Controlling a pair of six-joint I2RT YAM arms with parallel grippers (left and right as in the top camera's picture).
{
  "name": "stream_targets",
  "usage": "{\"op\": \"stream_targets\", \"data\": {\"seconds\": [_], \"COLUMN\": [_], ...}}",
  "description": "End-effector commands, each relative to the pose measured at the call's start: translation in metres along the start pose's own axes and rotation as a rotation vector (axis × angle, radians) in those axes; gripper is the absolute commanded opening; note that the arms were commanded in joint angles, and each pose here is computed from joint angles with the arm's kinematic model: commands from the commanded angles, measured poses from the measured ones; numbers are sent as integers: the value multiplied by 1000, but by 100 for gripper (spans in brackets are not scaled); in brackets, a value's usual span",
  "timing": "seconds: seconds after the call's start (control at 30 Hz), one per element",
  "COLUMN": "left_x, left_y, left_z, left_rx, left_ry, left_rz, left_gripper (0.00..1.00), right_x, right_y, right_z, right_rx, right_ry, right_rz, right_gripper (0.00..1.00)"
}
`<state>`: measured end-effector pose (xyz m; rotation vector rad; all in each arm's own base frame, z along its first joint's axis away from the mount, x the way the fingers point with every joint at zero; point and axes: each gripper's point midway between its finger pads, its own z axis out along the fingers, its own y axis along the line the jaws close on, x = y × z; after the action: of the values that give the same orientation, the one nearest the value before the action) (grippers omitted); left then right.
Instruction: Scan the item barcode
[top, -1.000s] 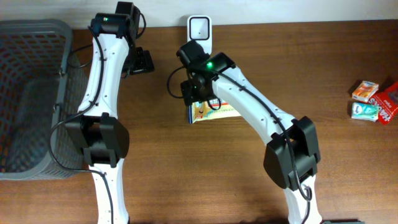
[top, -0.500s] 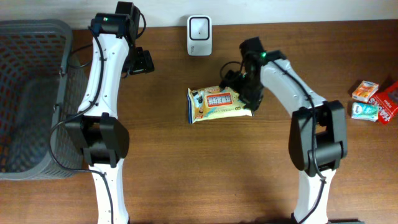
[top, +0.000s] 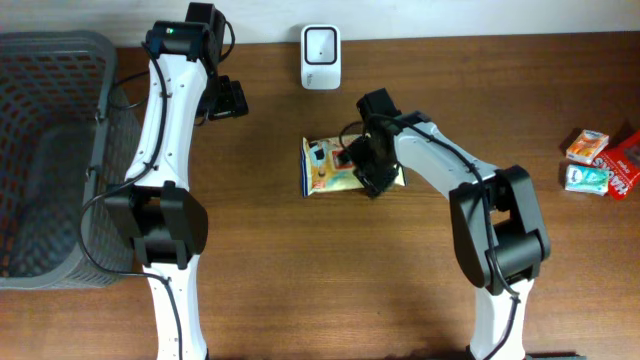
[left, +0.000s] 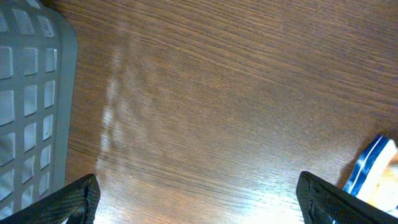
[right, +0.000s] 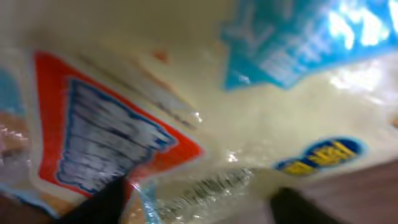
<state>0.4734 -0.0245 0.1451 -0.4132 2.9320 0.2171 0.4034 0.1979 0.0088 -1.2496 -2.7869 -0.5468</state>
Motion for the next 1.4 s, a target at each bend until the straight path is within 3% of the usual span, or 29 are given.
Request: {"op": "stream_targets", "data": {"seconds": [0.0,0.03,0.1,0.2,0.33,0.4,0.43,0.47,0.5,0.87,0.9,0.93,0.97,1.1,1.23,1.37], "left_x": [-1,-1,-1,-1,-1,-1,-1,-1,-1,-1,-1,-1,-1,-1,-1,-1], "left_y": [1,1,1,1,1,1,1,1,1,1,1,1,1,1,1,1], "left_z": [-3,-3,-3,-3,-3,-3,-3,-3,-3,-3,-3,-3,-3,-3,-3,-3], "left_rx": [-10,-10,-10,-10,-10,-10,-10,-10,-10,-10,-10,-10,-10,-10,-10,-10], "left_ry": [-12,-12,-12,-12,-12,-12,-12,-12,-12,-12,-12,-12,-12,-12,-12,-12], "left_rz": [-1,-1,-1,-1,-1,-1,-1,-1,-1,-1,-1,-1,-1,-1,-1,-1], "left_gripper": [99,99,99,99,99,99,99,99,99,99,99,99,99,99,99,99], "right_x": [-18,-20,-23,-29,-54,-57,-53,-49,-48,-52,-52,-52,-53,-60,-60,-67], "right_y": [-18,-19,-10,19,10,10,7,7,7,1,-2,-4,-4,22,101,176], "right_z": [15,14,14,-6,-51,-63,-62,-57,-55,33,37,40,40,20,-59,-114], "right_rx": [73,76,47,-2,154,171,168,154,151,117,127,134,133,45,-196,-430], "right_ry": [-97,-104,-116,-164,-320,-321,-292,-262,-253,-141,-135,-130,-131,-131,-192,-383], "right_rz": [-141,-157,-236,-551,-570,-633,-630,-629,-629,-535,-534,-544,-558,-657,-858,-935], "right_gripper": [27,4,4,4,4,5,62,92,100,99,80,38,4,4,4,4]}}
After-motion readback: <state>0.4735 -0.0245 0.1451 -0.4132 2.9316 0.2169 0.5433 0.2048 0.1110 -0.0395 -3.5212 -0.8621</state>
